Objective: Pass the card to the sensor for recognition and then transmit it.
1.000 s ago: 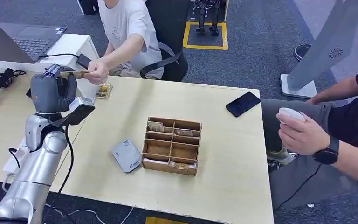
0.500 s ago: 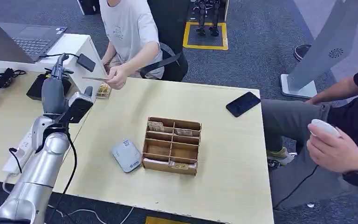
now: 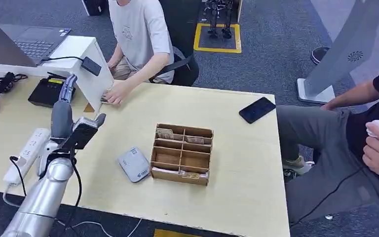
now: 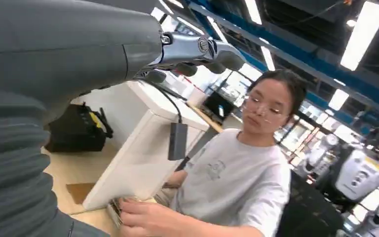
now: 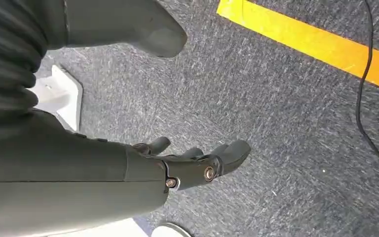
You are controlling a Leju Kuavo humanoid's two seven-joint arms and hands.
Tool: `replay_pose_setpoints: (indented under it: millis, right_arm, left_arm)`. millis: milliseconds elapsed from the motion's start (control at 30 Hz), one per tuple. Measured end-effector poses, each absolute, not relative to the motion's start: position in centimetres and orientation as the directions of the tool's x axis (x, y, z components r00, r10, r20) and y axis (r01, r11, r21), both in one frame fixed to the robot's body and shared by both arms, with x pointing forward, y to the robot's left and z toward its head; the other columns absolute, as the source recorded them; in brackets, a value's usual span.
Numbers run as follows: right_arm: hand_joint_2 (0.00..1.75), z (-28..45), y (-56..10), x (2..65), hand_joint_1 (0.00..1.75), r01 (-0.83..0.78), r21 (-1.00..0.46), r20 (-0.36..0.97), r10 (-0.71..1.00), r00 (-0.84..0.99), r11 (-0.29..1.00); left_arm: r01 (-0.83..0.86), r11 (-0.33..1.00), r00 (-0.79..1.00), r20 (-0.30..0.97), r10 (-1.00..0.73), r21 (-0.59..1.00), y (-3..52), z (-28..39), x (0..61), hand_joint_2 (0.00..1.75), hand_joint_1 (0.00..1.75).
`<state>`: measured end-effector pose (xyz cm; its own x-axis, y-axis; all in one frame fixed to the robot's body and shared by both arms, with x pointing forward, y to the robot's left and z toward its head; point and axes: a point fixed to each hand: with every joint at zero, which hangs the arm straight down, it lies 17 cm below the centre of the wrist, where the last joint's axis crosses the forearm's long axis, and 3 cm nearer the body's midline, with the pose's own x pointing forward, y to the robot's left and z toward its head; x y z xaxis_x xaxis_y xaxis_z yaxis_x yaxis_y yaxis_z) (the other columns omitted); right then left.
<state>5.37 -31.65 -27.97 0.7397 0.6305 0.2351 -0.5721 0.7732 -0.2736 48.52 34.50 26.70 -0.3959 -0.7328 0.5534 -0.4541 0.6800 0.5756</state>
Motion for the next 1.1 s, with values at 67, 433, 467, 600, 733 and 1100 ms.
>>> replay_pose_setpoints:
  millis: [67, 433, 467, 600, 733, 1100]
  right_arm:
    - [1.75, -28.0, -31.7, 5.1, 0.00, -0.566, -0.271, 0.234, 0.624, 0.746, 0.778]
    - [1.75, -27.9, -32.0, 5.2, 0.00, -0.539, -0.277, 0.249, 0.602, 0.759, 0.795]
    - [1.75, -27.9, -32.0, 5.1, 0.00, -0.538, -0.277, 0.249, 0.600, 0.760, 0.796]
    - [1.75, -27.9, -32.1, 5.0, 0.00, -0.538, -0.278, 0.247, 0.600, 0.761, 0.796]
    - [1.75, -27.9, -32.2, 5.0, 0.00, -0.537, -0.281, 0.246, 0.600, 0.761, 0.796]
    - [1.75, -27.9, -32.3, 5.1, 0.00, -0.537, -0.282, 0.246, 0.600, 0.761, 0.795]
  left_arm:
    - [-0.423, 0.707, -0.431, 0.560, -0.707, 0.567, 33.7, 26.9, 47.8, 1.75, 0.00]
    - [-0.229, 0.704, -0.635, 0.445, -0.632, 0.672, 25.5, 26.4, 40.9, 1.75, 0.00]
    - [-0.231, 0.695, -0.640, 0.432, -0.636, 0.681, 25.1, 26.2, 40.4, 1.75, 0.00]
    - [-0.225, 0.680, -0.649, 0.414, -0.639, 0.698, 24.0, 25.3, 38.8, 1.75, 0.00]
    - [-0.215, 0.682, -0.655, 0.415, -0.632, 0.699, 23.6, 25.1, 38.2, 1.75, 0.00]
    - [-0.207, 0.687, -0.663, 0.416, -0.622, 0.697, 23.1, 25.1, 37.8, 1.75, 0.00]
